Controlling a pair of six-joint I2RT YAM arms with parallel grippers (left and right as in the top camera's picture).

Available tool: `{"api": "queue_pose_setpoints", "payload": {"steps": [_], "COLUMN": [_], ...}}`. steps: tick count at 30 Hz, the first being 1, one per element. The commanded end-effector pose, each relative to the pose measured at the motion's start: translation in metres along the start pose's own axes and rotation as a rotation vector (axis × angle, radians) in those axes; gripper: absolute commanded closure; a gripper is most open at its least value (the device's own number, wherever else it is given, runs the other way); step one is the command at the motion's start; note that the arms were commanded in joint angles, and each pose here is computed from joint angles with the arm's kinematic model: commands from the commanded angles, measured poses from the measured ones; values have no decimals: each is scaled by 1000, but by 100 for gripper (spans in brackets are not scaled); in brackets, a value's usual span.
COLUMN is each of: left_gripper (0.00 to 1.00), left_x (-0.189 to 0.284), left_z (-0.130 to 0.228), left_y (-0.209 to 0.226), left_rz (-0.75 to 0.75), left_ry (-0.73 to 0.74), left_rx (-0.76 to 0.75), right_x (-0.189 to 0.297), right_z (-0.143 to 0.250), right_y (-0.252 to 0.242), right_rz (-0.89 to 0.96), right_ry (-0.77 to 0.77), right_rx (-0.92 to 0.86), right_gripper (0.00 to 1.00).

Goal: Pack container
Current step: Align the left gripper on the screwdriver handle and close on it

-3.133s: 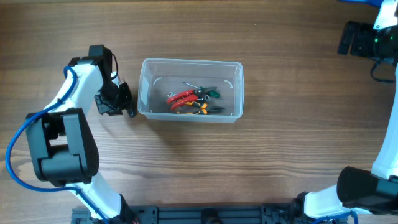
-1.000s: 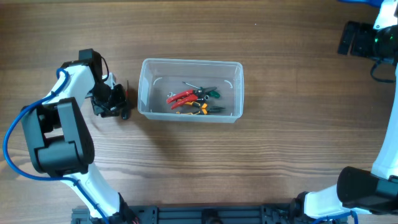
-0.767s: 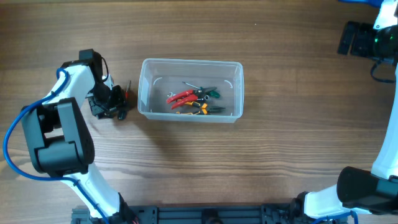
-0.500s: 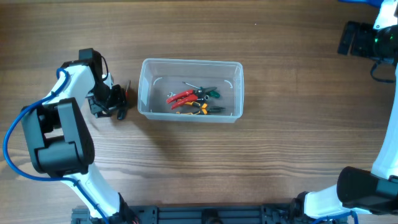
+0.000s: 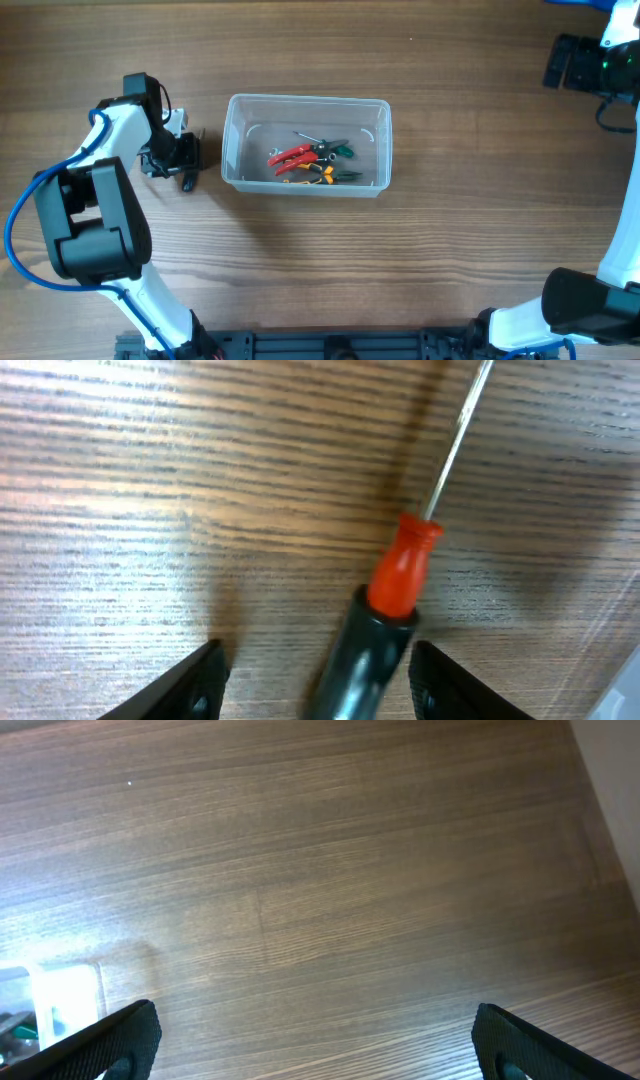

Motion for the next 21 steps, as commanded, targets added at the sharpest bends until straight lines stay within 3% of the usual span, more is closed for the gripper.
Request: {"api": "queue_pose_setpoints", "payload": {"steps": [1,8,13,21], "left_gripper": [39,50,52,52], "left_x": [-21,-20,-17,-17], "left_z": [6,1,-3,4], "left_y": [-6,-31,-43,-30], "left_rz": [45,48,49,-33], "left_ry": [42,19,3,36], "left_rx": [-53,-196,-233,-222], "right_x": [-1,-1,-1,-1], "right_z": [-1,-1,-1,-1], "right_y": [2,2,2,2], "right_rz": [-6,-6,-6,-6], "right_ry": [0,0,0,0], "right_rx": [-4,-4,-4,-4], "right_gripper": [0,0,0,0]}}
Point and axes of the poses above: each gripper's point midway between its finger pads, its own x axis back along the fingers, its own y axis along the line the jaws close on, z = x × y, the point moved 2 cm from there along x, back along the fingers, and after that the axes turned 8 degrees about x, right-handed, at the moved point
